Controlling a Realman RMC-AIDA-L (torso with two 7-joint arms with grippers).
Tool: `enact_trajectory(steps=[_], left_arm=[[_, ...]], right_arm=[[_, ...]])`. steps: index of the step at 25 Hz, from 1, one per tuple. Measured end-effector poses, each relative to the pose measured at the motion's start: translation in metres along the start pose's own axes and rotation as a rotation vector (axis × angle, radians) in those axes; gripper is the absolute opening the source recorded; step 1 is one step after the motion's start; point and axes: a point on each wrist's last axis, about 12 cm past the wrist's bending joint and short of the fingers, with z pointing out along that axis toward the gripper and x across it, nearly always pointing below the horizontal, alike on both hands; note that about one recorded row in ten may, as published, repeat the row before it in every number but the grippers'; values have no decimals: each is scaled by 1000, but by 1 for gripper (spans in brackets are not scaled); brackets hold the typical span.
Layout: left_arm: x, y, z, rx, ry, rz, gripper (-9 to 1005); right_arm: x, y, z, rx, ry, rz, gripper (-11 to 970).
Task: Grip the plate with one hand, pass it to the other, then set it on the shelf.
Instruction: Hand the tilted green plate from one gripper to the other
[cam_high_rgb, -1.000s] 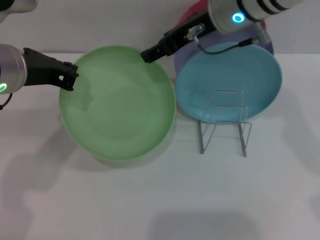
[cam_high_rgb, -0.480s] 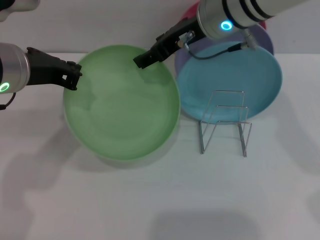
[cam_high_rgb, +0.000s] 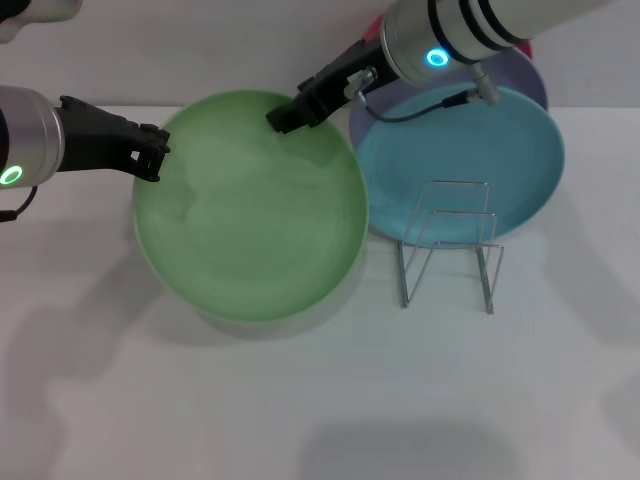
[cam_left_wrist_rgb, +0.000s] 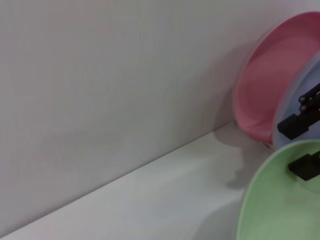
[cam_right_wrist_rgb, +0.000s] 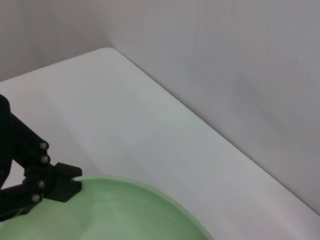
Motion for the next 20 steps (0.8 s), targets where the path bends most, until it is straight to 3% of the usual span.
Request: enact_trajectory(steps=[3, 13, 20], left_arm=[[0, 0, 0, 0, 0, 0, 61], [0, 0, 0, 1, -2, 0, 65], [-1, -2, 0, 5, -7, 1, 68]], right_arm=[[2, 0, 1, -2, -2, -33, 647], [10, 1, 2, -10, -14, -35, 201], [14, 1, -9, 3, -64, -33, 106]])
